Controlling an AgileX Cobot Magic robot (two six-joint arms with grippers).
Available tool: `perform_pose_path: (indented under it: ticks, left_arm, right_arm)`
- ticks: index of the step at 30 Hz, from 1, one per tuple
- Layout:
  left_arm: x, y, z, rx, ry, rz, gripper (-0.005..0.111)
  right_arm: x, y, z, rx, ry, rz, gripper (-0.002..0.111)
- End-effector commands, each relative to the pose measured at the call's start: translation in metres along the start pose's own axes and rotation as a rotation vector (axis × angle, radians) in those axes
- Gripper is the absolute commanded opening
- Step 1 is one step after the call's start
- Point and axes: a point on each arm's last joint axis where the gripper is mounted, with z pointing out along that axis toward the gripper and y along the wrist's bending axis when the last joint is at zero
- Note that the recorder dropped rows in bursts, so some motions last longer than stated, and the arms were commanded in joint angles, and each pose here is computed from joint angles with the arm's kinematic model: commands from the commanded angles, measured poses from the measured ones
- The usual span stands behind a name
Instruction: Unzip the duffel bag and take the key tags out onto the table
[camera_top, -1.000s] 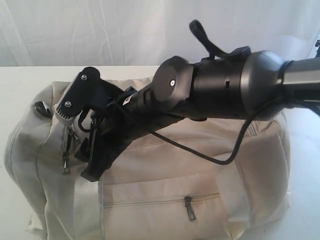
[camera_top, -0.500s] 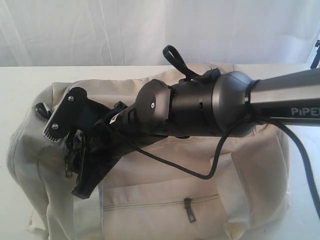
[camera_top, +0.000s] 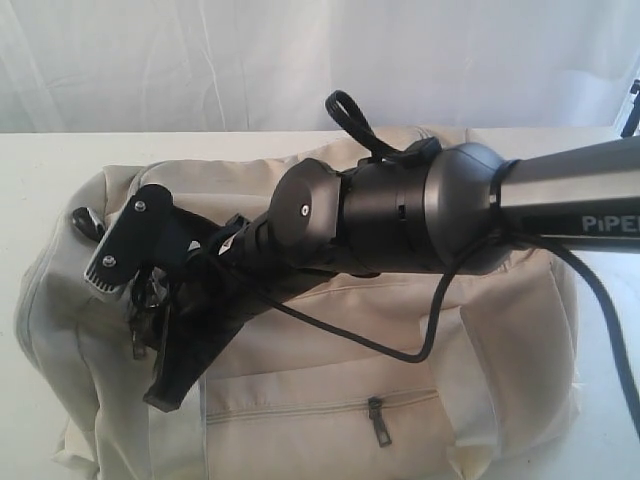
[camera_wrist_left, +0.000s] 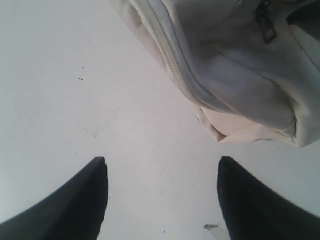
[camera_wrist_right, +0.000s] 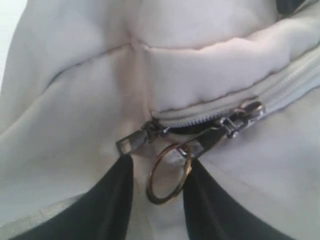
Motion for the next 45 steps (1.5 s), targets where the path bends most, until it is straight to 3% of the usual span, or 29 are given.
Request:
perform_pose_path:
  ticks: [1,14,20,33,41,45]
  left_arm:
    - [0.002,0.000,0.000,-0.001,0.004,-0.008,0.065]
    - [0.002,0.000,0.000,-0.001,0.004,-0.008,0.065]
    - [0.002,0.000,0.000,-0.001,0.004,-0.008,0.065]
    - [0.002,0.000,0.000,-0.001,0.004,-0.008,0.065]
    - [0.002,0.000,0.000,0.007,0.000,-0.011,0.065]
    - [-0.002,-0.005,0.000,0.062,-0.048,-0.032,0.065]
  right_arm:
    - [-0.002,0.001,-0.001,-0.005,-0.006,-0.005,0.024]
    - [-0.006,-0.005,-0.001,0.060,-0.043,0.096,0.014]
    - [-0.005,-0.005,-0.001,0.056,-0.042,0.127,0.000]
    - [-0.004,0.006,-0.009,-0.059,0.015,0.142,0.000]
    - [-0.013,0.000,-0.026,0.018,-0.014,0.159,0.000]
    - [-0.023,-0.005,-0.034,0.045,-0.036,0.121,0.000]
